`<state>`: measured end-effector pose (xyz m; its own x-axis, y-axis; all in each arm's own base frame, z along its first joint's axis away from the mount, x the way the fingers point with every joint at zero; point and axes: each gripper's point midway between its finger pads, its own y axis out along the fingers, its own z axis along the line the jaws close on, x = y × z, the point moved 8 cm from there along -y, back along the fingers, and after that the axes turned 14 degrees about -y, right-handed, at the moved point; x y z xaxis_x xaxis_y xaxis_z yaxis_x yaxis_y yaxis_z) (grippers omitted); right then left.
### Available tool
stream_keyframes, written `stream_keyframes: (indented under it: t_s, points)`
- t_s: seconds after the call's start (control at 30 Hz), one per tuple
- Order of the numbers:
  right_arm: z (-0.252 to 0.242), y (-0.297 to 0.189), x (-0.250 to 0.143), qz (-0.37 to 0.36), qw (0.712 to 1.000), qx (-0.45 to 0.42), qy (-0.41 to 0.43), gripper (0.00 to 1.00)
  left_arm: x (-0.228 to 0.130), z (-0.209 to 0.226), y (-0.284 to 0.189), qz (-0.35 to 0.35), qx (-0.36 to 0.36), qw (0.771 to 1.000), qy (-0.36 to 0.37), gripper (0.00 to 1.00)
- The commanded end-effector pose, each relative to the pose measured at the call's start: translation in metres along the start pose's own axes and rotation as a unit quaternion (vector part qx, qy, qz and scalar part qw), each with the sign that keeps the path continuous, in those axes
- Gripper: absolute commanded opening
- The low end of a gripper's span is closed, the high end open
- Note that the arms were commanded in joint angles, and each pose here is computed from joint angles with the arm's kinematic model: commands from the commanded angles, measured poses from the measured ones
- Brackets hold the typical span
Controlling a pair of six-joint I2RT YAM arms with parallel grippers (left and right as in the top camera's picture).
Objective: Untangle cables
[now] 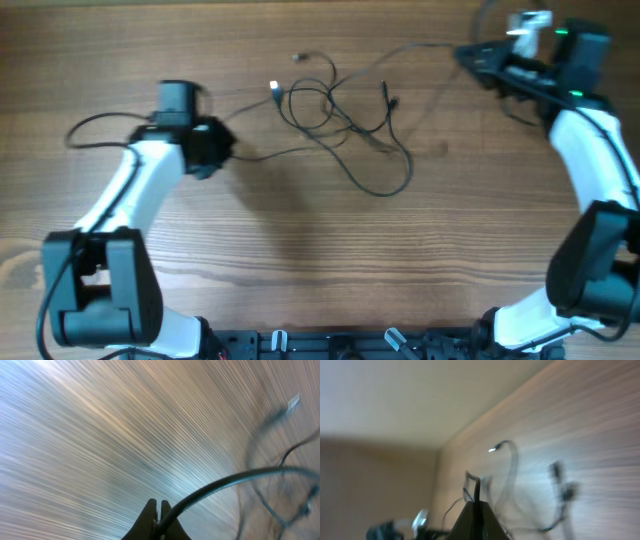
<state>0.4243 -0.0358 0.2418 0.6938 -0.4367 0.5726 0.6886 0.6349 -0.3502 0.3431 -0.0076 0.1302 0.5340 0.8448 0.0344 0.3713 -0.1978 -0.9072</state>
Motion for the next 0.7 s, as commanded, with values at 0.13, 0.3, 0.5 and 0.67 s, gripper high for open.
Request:
stream_keyframes:
  t_s: [0.13,0.3,0.5,0.67]
  points:
    - [0.013,-0.131,0.056,-0.176,0.978,-0.095,-0.05,0.05,0.072,0.056,-0.02,-0.065,0.03,0.995,-0.062,0.04]
    - [0.022,-0.201,0.073,-0.252,0.946,-0.188,-0.082,0.04,0.1,0.088,-0.034,-0.088,0.037,0.988,-0.123,0.04]
    - [0.032,-0.261,0.094,-0.291,0.869,-0.387,-0.106,0.05,0.109,0.104,-0.04,-0.095,0.042,0.983,-0.15,0.04]
    - [0.062,-0.32,0.117,-0.372,0.783,-0.482,-0.124,0.05,0.113,0.113,-0.043,-0.107,0.058,0.98,-0.16,0.04]
